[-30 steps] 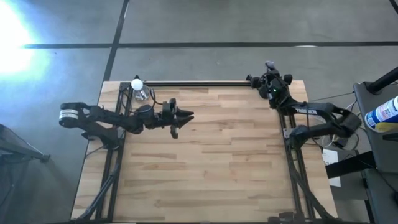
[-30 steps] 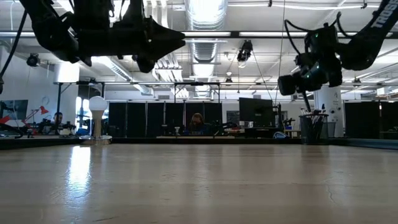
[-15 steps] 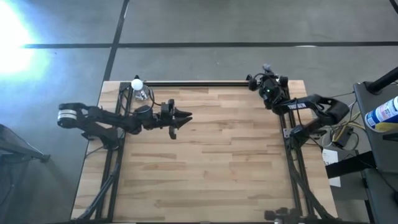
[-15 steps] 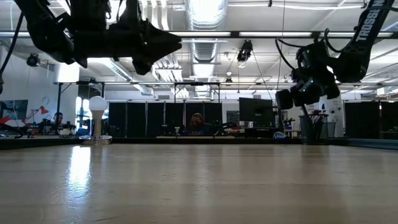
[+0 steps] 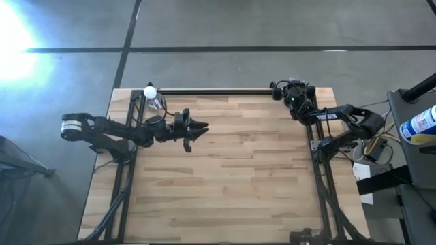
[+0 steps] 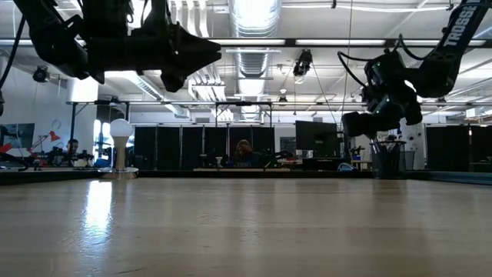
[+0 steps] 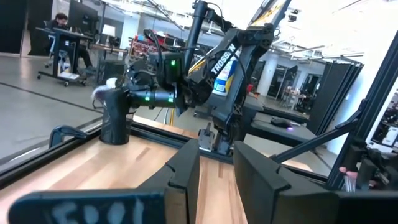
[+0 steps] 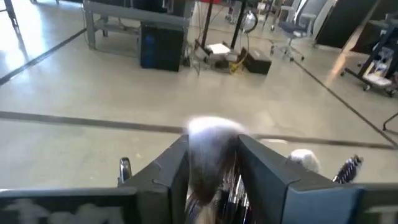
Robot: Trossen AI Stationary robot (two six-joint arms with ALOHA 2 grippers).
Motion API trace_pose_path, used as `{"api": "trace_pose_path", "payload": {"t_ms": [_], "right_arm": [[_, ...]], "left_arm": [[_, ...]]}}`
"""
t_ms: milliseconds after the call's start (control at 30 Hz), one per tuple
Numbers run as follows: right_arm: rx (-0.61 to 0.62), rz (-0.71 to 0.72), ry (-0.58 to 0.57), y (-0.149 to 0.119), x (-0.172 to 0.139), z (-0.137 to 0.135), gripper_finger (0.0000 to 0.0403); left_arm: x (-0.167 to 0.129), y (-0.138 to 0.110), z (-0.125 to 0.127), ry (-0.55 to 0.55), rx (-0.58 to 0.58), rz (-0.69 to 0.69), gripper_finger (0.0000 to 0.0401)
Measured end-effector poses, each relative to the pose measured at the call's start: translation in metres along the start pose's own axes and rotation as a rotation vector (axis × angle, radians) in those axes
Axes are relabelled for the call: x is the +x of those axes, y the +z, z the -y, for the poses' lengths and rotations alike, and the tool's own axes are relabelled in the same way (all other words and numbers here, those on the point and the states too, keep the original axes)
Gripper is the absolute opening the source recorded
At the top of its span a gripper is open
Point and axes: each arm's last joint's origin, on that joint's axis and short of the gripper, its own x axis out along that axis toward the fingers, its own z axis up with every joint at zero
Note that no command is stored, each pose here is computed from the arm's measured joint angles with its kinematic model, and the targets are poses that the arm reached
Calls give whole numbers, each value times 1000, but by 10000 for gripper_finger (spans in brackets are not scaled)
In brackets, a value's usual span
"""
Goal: Put items in baskets/containers
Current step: Put the highlighter brush into the mesh organizer, then return to Home Position
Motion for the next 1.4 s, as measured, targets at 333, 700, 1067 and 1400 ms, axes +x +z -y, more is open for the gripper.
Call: {"api": "trace_pose_path", "payload": {"t_ms": [333,700,1067,1400], "right_arm": [[-45,-219,13,36,-5,2,165],[-165,-227,677,71,-35,3,46],[-91,147,1319,46,-92,-21,8],[-56,207,1436,18,-127,-2,8]], "left_arm": [[-2,0,-8,30,1,-6,91],[-13,-4,-29,147,106,-181,8],[-44,9,-30,81,182,-158,0],[-87,-2,-34,105,165,-119,0]]}}
